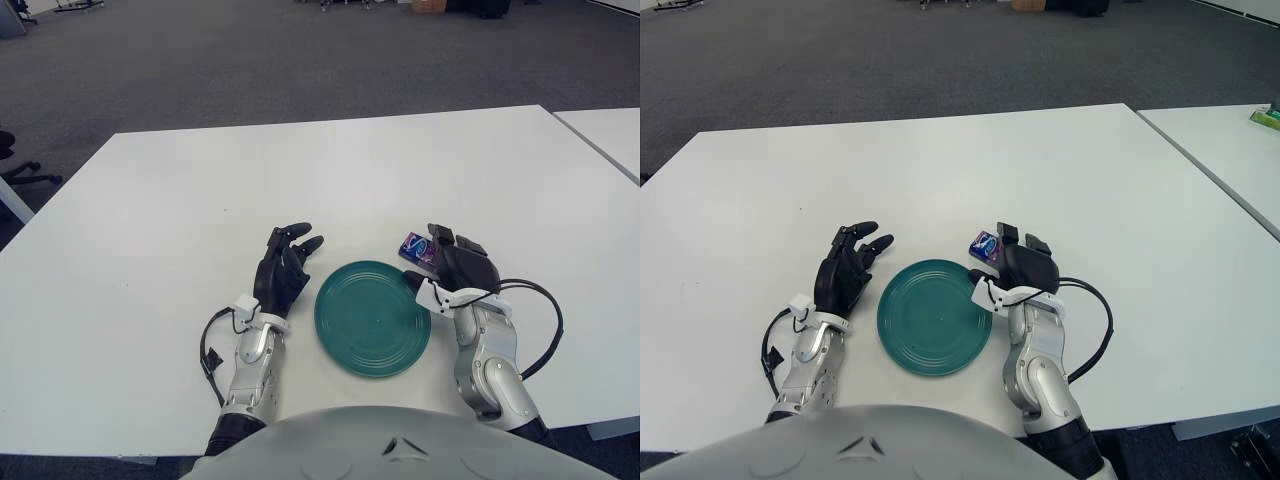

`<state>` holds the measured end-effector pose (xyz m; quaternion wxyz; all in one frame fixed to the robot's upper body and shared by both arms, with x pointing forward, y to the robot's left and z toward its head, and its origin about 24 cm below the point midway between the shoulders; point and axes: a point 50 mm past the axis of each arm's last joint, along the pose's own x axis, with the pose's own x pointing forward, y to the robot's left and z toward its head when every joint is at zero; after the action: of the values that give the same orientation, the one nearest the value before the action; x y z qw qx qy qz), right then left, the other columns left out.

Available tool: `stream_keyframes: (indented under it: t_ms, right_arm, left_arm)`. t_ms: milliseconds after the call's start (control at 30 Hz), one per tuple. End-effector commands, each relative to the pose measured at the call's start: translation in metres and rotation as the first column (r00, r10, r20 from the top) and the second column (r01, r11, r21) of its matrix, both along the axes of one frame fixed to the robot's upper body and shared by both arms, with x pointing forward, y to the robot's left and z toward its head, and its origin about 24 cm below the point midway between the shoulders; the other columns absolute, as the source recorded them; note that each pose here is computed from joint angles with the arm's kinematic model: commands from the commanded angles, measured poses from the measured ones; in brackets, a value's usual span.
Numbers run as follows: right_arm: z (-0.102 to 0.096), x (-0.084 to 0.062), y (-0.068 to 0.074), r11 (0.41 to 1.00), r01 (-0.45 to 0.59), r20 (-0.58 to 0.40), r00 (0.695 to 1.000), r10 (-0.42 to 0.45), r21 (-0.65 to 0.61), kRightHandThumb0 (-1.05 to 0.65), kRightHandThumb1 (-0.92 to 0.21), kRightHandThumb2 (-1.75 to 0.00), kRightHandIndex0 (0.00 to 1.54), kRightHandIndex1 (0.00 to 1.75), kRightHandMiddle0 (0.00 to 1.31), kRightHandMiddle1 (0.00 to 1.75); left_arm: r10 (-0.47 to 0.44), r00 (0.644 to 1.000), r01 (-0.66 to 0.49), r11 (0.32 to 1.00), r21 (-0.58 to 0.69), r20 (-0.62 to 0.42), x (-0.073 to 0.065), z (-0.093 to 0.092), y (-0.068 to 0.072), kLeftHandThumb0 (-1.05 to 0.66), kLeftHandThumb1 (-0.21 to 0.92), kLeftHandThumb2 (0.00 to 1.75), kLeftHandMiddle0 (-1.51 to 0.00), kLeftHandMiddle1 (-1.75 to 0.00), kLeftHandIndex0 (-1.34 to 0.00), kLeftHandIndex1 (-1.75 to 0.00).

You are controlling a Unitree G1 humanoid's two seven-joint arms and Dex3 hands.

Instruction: Put the gum into the plate.

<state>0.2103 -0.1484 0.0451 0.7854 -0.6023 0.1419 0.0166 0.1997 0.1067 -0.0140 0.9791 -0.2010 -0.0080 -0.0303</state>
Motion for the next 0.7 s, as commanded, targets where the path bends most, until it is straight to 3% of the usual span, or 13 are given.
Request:
stream_keyframes:
  t_ms: [0, 667]
  right_arm:
    - [0.002, 0.004, -0.001, 1.0, -0.002, 0.025, 1.0, 0.002, 0.002, -1.0, -0.92, -0.55, 0.24, 0.03, 0.0, 0.42]
    - [-0.011, 0.01, -0.013, 1.0, 0.023, 0.023, 0.999, -0.023, 0.007, -0.99, -0.92, -0.55, 0.27, 0.04, 0.0, 0.51]
  left_arm:
    - [0.004, 0.993, -0.014, 0.997, -0.082, -0.12, -0.016, -0.019, -0.013, -0.96, 0.92, 0.93, -0.41, -0.79, -0.18, -1.17]
    - [0.002, 0.993, -0.015, 0.994, -0.11, -0.114, -0.018, -0.018, -0.015, -0.95, 0.92, 0.92, -0.42, -0.83, -0.18, -1.18]
